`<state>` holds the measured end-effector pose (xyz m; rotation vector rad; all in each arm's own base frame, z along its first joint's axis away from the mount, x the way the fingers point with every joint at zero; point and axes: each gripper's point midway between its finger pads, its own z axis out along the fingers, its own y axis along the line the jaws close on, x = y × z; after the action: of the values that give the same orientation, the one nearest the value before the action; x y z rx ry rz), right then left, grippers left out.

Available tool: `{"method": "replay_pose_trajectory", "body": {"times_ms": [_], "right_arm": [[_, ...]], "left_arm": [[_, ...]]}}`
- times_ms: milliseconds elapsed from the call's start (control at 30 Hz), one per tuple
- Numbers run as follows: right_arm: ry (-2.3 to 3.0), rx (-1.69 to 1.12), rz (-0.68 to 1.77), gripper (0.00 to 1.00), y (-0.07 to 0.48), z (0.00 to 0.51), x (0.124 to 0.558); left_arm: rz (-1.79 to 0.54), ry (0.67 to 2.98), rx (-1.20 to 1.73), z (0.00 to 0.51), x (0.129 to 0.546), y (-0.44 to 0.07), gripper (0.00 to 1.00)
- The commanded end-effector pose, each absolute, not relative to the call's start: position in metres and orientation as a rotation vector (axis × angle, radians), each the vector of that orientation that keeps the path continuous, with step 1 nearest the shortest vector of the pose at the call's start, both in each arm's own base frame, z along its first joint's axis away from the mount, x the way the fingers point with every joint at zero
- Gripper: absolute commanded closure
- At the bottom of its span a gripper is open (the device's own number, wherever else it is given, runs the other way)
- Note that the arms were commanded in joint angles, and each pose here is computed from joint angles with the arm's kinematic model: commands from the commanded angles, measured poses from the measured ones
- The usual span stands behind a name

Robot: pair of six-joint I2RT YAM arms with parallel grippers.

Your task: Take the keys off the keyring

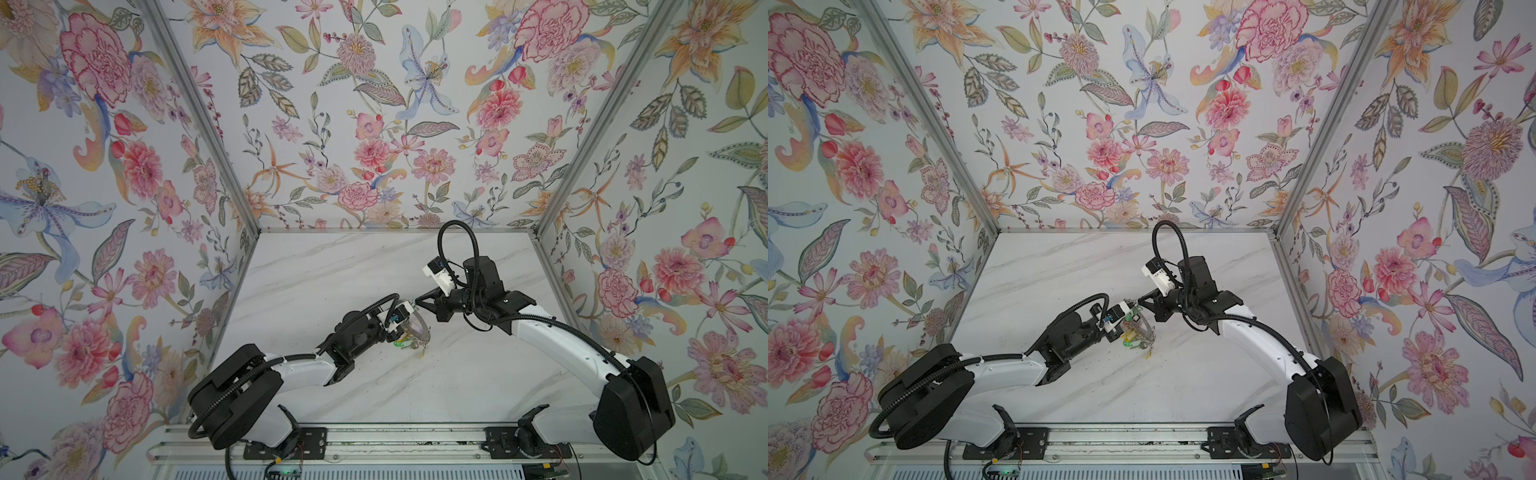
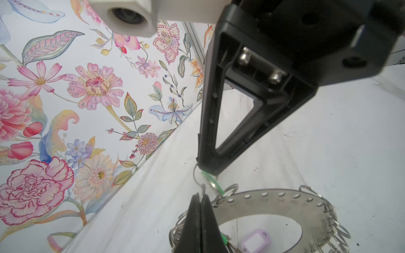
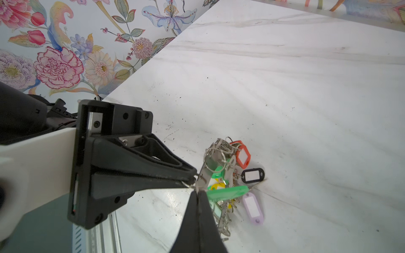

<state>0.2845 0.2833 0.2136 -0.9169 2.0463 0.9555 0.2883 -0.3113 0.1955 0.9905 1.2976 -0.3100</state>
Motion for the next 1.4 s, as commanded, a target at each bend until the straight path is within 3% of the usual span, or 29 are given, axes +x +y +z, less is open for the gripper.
{"method": "replay_pose_trajectory", "body": {"times_ms": [0,800,1367], "right_arm": [[1.949,-0.920,0.891,0.98,0.279,0.248,0.289],[1.925,-1.025,0.984,0.98,0.303,0.269,0.267],[1.915,-1.099,0.981,0.99,0.306,0.266,0.255]], "left_arm": [[-0.169,1.307,0.908,0.197,0.302,-0.287,1.00],[-0.087,1.322,0.970,0.178,0.299,-0.295,1.00],[-0.185,1.388,0.938,0.181,0.309,-0.311,1.00]]}}
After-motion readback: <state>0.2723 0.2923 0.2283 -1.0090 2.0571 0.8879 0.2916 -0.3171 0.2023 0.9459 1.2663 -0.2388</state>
